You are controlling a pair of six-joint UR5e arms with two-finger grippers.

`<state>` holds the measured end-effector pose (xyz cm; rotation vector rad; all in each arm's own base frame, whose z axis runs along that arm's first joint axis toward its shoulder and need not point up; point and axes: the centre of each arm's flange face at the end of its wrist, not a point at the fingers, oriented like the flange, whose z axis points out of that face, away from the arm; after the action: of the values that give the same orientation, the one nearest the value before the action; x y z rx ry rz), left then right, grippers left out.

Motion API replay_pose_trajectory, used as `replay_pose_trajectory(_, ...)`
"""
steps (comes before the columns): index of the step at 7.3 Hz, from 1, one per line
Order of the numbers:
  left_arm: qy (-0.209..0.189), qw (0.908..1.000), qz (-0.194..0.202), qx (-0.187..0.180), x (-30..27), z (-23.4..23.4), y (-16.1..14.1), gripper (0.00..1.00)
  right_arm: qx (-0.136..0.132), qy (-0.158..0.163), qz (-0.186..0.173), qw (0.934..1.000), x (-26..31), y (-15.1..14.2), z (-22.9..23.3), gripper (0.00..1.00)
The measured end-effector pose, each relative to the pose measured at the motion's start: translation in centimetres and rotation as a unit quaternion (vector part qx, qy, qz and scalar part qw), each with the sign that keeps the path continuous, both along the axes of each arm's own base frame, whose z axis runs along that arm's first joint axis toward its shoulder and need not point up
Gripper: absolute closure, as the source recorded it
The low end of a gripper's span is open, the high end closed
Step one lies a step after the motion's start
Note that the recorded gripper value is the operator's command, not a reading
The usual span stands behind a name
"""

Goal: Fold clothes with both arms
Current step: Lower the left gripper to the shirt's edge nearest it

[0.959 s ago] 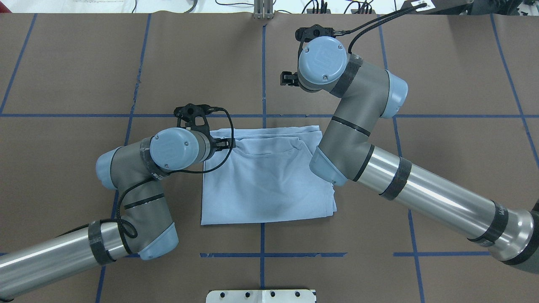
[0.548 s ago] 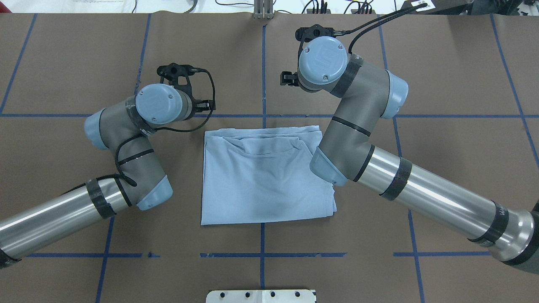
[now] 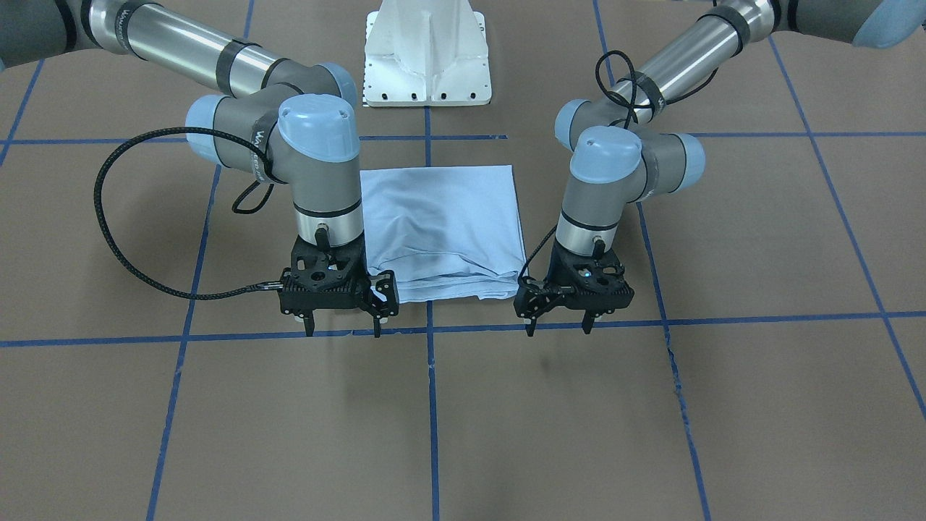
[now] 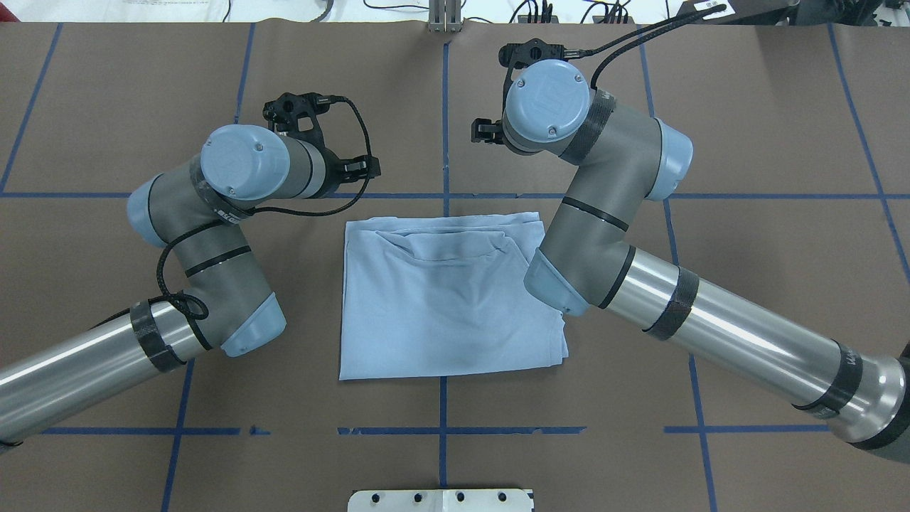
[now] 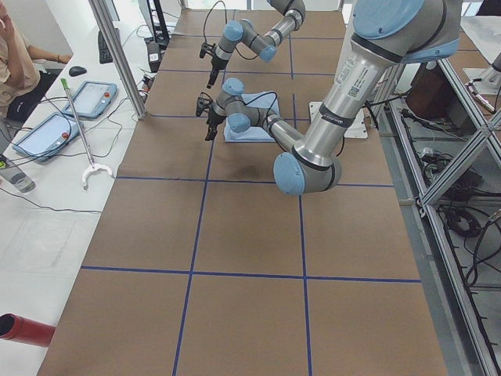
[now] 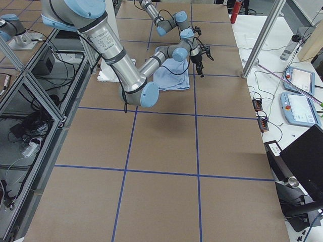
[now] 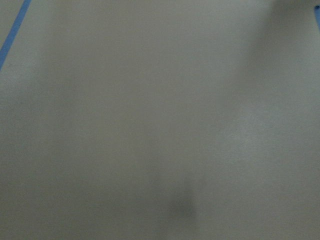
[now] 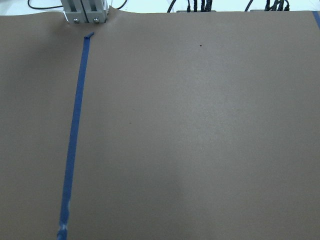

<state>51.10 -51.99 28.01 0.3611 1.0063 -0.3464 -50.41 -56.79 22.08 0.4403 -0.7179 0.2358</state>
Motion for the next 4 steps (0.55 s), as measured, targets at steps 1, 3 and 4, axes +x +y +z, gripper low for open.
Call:
replay_pose_trajectory(1,0.016,0.9997,-0.001,-0.02,1.2,-0.2,1.8,0.58,0.0,0.0,0.0,1.0,0.0,0.0,0.1,0.0)
replay_pose_trajectory(3,0.019,0.9991,0.002,-0.037,2.2,0.8,3.4,0.58,-0.001,0.0,0.0,1.0,0.0,0.1,0.1,0.0)
replay_pose_trajectory(4,0.015,0.999,0.002,-0.041,2.2,1.5,3.7,0.58,-0.001,0.0,0.0,1.0,-0.1,0.1,0.1,0.0)
